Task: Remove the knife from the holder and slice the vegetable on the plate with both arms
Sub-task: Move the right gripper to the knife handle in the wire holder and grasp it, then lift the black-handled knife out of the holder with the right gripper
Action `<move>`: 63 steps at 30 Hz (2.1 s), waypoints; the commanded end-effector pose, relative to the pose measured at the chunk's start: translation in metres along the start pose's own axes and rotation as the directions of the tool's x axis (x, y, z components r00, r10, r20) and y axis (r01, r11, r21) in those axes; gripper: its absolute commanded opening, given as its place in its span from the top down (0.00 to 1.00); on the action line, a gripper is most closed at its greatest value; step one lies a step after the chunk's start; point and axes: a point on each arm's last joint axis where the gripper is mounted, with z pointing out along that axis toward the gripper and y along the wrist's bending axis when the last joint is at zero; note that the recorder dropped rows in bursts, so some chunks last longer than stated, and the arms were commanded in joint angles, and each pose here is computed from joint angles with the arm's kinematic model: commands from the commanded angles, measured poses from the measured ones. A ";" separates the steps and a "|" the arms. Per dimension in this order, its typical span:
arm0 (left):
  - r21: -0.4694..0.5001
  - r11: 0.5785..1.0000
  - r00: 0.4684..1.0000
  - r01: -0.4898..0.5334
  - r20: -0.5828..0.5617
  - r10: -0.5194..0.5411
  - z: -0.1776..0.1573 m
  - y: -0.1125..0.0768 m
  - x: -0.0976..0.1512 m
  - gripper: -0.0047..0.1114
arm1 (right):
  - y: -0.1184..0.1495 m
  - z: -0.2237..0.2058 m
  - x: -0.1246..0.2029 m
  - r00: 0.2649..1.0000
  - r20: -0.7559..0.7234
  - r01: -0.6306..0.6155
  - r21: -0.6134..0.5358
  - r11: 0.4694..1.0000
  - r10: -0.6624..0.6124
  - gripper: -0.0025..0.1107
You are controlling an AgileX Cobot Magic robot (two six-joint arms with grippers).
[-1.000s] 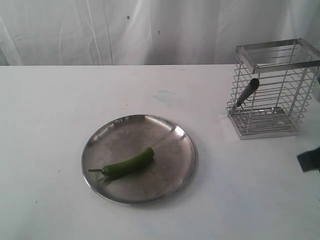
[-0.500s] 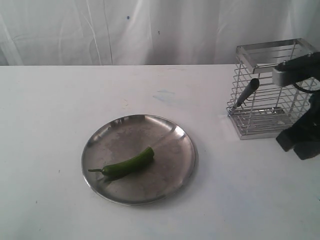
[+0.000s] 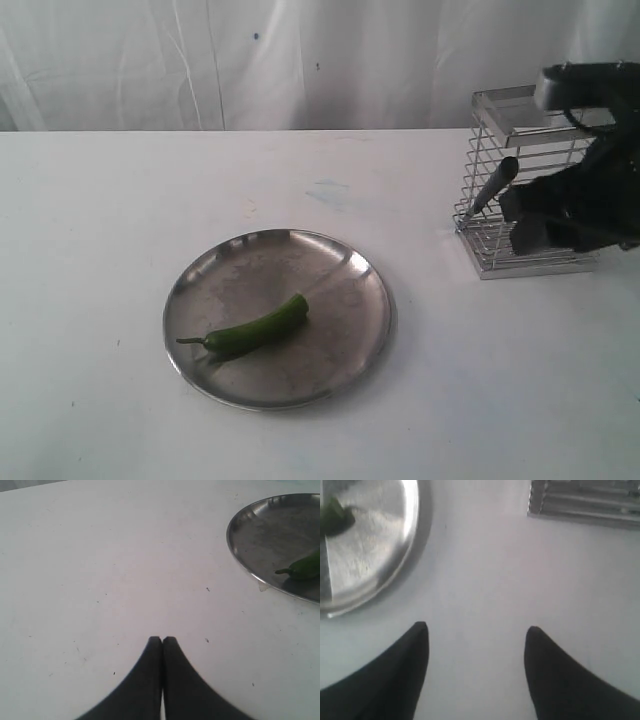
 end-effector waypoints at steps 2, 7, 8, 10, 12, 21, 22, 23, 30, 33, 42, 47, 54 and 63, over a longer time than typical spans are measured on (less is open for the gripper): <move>0.003 1.000 1.000 0.010 0.006 -0.010 0.000 0.000 0.000 0.96 | 0.002 -0.012 -0.026 0.962 0.250 -0.100 -0.033 0.994 0.105 0.50; 0.003 1.000 1.000 0.010 0.006 -0.010 0.000 0.000 0.000 0.96 | 0.000 0.006 -0.044 0.959 0.257 -0.115 -0.039 0.993 0.122 0.50; 0.003 1.000 1.000 0.010 0.006 -0.010 0.000 0.000 0.000 0.96 | 0.000 0.010 -0.046 0.961 0.247 -0.117 -0.037 0.992 0.123 0.50; 0.003 1.000 1.000 0.010 0.006 -0.010 0.000 0.000 0.000 0.96 | -0.001 0.016 -0.054 0.962 0.242 -0.118 -0.036 0.992 0.124 0.50; 0.003 1.000 1.000 0.010 0.006 -0.010 0.000 0.000 0.000 0.96 | -0.001 0.020 -0.057 0.964 0.236 -0.120 -0.035 0.992 0.124 0.50; 0.003 1.000 1.000 0.010 0.006 -0.010 0.000 0.000 0.000 0.96 | -0.005 0.038 -0.063 0.969 0.216 -0.121 -0.021 0.992 0.123 0.50; 0.003 1.000 1.000 0.010 0.006 -0.010 0.000 0.000 0.000 0.96 | -0.005 0.039 -0.063 0.969 0.216 -0.121 -0.021 0.992 0.123 0.50; 0.003 1.000 1.000 0.010 0.006 -0.010 0.000 0.000 0.000 0.96 | -0.005 0.040 -0.063 0.969 0.213 -0.122 -0.020 0.992 0.123 0.50; 0.003 1.000 1.000 0.010 0.006 -0.010 0.000 0.000 0.000 0.96 | -0.005 0.042 -0.062 0.972 0.199 -0.121 -0.018 0.992 0.122 0.68; 0.003 1.000 1.000 0.010 0.006 -0.010 0.000 0.000 0.000 0.96 | -0.005 0.042 -0.062 0.972 0.201 -0.121 -0.018 0.992 0.122 0.77; 0.003 1.000 1.000 0.010 0.006 -0.010 0.000 0.000 0.000 0.96 | -0.005 0.041 -0.061 0.975 0.186 -0.121 -0.018 0.992 0.122 0.98; 0.003 1.000 1.000 0.010 0.006 -0.010 0.000 0.000 0.000 0.96 | -0.003 0.031 -0.061 0.970 0.211 -0.116 -0.023 0.993 0.119 0.98; 0.003 1.000 1.000 0.010 0.006 -0.010 0.000 0.000 0.000 0.96 | -0.003 0.004 -0.057 0.974 0.221 -0.058 0.022 0.998 0.052 0.98; 0.003 1.000 1.000 0.010 0.006 -0.010 0.000 0.000 0.000 0.96 | -0.008 -0.019 -0.044 0.984 0.169 0.026 0.131 0.991 -0.048 0.98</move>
